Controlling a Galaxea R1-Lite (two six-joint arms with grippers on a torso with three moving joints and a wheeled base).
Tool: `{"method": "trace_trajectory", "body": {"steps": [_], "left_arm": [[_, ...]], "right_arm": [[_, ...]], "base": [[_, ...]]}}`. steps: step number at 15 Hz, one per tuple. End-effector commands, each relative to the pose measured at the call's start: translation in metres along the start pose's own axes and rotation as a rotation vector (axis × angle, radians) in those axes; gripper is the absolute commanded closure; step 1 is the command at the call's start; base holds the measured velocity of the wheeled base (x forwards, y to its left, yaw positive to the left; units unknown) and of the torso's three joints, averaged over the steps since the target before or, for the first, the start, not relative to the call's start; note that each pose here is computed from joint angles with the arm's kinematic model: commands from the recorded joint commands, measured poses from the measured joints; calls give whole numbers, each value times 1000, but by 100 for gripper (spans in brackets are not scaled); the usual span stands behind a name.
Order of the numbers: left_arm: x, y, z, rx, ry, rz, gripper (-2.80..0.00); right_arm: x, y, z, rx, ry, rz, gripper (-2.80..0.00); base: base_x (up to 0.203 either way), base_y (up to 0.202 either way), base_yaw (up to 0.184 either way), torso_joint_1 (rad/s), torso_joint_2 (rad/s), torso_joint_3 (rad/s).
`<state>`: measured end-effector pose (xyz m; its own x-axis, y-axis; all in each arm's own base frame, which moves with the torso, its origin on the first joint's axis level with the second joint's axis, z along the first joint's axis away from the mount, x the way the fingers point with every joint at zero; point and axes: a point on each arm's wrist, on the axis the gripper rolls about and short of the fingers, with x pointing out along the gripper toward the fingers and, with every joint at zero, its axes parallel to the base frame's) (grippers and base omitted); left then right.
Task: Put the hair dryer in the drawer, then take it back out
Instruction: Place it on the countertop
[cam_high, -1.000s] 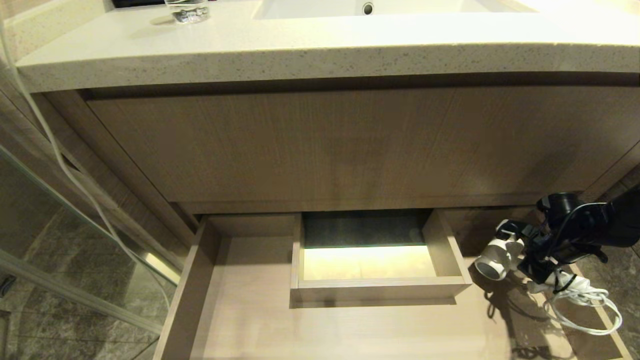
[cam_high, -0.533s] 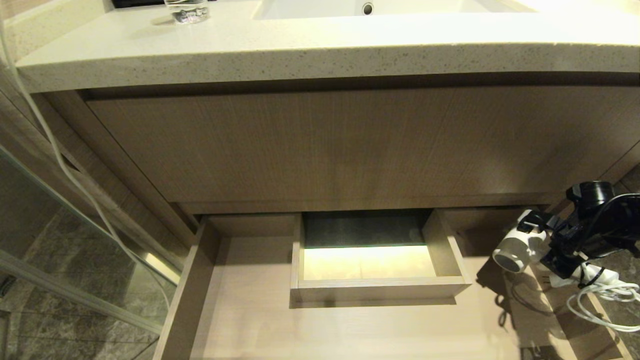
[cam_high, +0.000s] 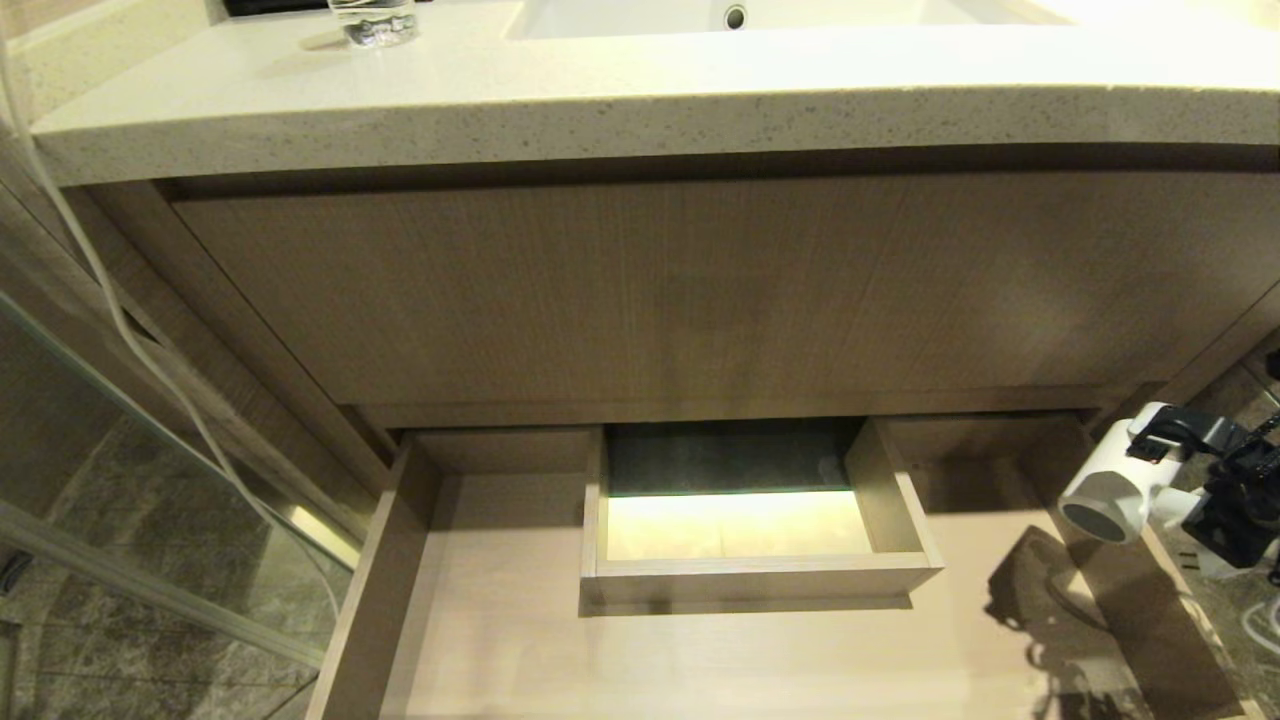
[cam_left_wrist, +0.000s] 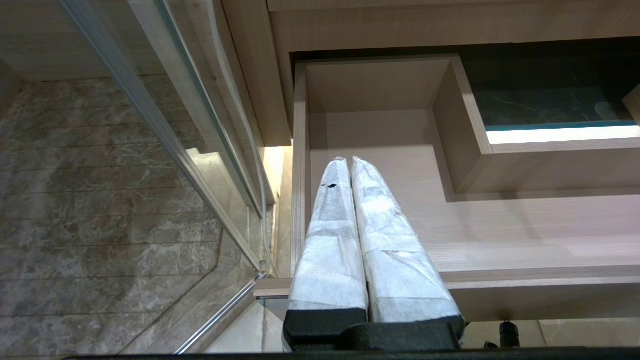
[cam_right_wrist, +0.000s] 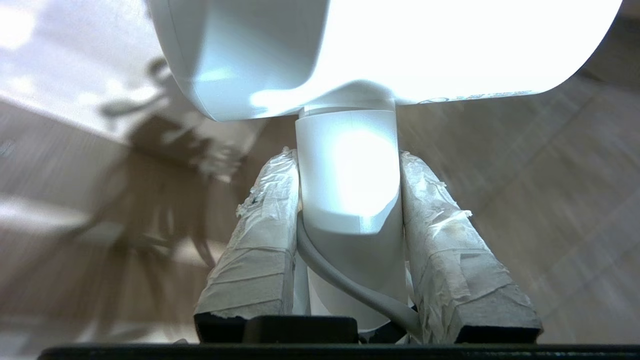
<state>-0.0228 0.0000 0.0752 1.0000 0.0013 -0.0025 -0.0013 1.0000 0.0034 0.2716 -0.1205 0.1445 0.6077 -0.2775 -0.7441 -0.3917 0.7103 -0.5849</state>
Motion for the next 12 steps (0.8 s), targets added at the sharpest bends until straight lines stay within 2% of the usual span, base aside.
{"method": "trace_trajectory", "body": {"steps": [1,3,8,10,12], "left_arm": [[0,0,0,0,-1,1,0],[0,0,0,0,-1,0,0],[0,0,0,0,1,0,0],[0,0,0,0,-1,0,0],[0,0,0,0,-1,0,0]], "right_arm": [[-76,7,-7,0,-77,-151,0],[-131,22,-16,1,-143,-272,0],[-261,72,-44,35,-365,-661,0],[-304,71,-44,62,-451,-799,0],[-340,61,-38,68,-517,-910,0]], "base": [[0,0,0,0,0,0],[0,0,0,0,0,0],[0,0,0,0,0,0],[0,0,0,0,0,0],[0,0,0,0,0,0]]}}
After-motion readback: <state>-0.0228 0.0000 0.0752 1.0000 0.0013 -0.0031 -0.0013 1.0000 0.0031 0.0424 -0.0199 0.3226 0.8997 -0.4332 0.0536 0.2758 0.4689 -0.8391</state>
